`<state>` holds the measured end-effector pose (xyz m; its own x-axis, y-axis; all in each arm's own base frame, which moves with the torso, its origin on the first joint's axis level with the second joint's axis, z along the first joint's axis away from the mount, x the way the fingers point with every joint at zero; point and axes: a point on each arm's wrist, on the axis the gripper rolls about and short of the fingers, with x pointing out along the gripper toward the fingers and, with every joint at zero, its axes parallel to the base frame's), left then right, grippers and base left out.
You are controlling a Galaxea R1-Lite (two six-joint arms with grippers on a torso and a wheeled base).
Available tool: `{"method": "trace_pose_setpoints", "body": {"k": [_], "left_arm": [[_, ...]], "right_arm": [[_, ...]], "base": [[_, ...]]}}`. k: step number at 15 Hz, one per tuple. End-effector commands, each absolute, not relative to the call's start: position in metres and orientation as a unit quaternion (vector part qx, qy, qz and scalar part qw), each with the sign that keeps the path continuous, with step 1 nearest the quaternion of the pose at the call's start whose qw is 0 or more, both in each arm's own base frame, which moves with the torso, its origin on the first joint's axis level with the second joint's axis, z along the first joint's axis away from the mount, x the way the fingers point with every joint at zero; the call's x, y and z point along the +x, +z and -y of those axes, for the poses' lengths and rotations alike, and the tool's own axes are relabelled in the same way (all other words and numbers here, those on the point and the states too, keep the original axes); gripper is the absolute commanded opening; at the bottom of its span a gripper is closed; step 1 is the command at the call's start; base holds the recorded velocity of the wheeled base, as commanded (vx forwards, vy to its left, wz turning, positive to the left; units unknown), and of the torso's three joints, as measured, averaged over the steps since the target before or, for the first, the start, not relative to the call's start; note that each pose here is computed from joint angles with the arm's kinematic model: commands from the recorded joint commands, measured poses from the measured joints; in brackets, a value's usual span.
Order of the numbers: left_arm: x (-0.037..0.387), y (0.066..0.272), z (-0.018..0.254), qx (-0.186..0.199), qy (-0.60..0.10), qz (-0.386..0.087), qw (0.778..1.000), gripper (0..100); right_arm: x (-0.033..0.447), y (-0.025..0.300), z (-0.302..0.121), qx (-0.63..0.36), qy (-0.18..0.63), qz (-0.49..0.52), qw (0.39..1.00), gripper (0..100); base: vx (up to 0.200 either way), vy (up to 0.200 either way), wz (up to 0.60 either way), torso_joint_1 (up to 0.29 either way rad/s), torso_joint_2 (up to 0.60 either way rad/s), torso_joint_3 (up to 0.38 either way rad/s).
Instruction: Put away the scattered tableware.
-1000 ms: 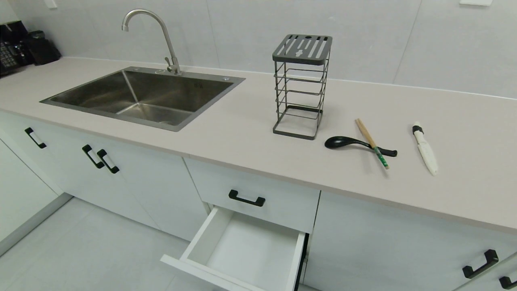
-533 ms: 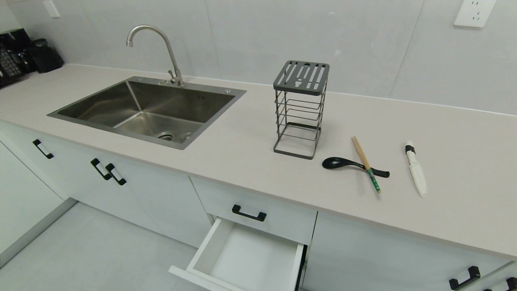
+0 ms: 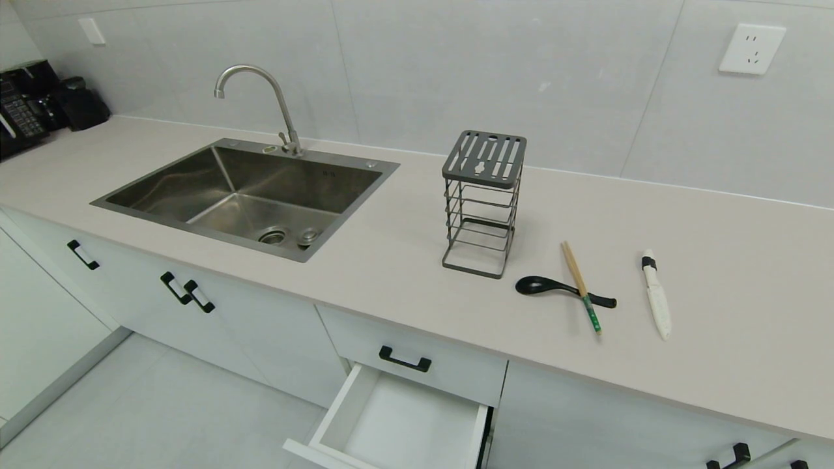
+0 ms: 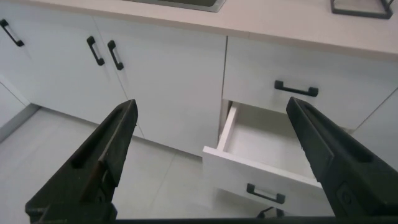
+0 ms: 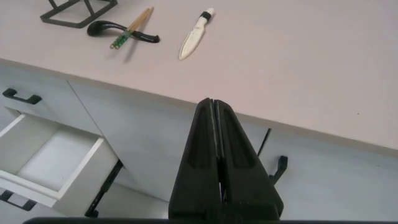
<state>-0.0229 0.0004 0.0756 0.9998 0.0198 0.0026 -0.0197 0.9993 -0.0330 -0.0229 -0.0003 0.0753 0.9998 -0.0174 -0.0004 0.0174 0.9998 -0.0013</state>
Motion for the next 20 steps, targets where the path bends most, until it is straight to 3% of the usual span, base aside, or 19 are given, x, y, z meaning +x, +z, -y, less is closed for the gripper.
{"method": "trace_pose_setpoints", "body": {"k": [1, 2, 10, 14, 20], "left_arm": [[-0.023, 0.076, 0.000, -0.018, 0.010, 0.001, 1.000, 100], [-0.023, 0.076, 0.000, -0.017, 0.010, 0.001, 1.000, 100], [-0.023, 0.076, 0.000, -0.018, 0.010, 0.001, 1.000, 100], [-0.023, 0.076, 0.000, -0.018, 0.010, 0.001, 1.000, 100], [-0.023, 0.076, 0.000, -0.018, 0.010, 0.001, 1.000, 100]], "right_arm": [[-0.023, 0.075, 0.000, -0.002, -0.008, -0.001, 1.000, 0], [-0.023, 0.075, 0.000, -0.003, -0.008, -0.001, 1.000, 100], [-0.023, 0.076, 0.000, -0.002, -0.003, 0.002, 1.000, 100], [-0.024, 0.092, 0.000, -0.015, -0.004, 0.079, 0.997, 100], [-0.028, 0.112, -0.006, -0.057, 0.123, 0.115, 0.984, 100]], "base": [[0.000, 0.000, 0.00, 0.000, 0.00, 0.000], [0.000, 0.000, 0.00, 0.000, 0.00, 0.000], [0.000, 0.000, 0.00, 0.000, 0.00, 0.000], [0.000, 0.000, 0.00, 0.000, 0.00, 0.000], [0.000, 0.000, 0.00, 0.000, 0.00, 0.000]]}}
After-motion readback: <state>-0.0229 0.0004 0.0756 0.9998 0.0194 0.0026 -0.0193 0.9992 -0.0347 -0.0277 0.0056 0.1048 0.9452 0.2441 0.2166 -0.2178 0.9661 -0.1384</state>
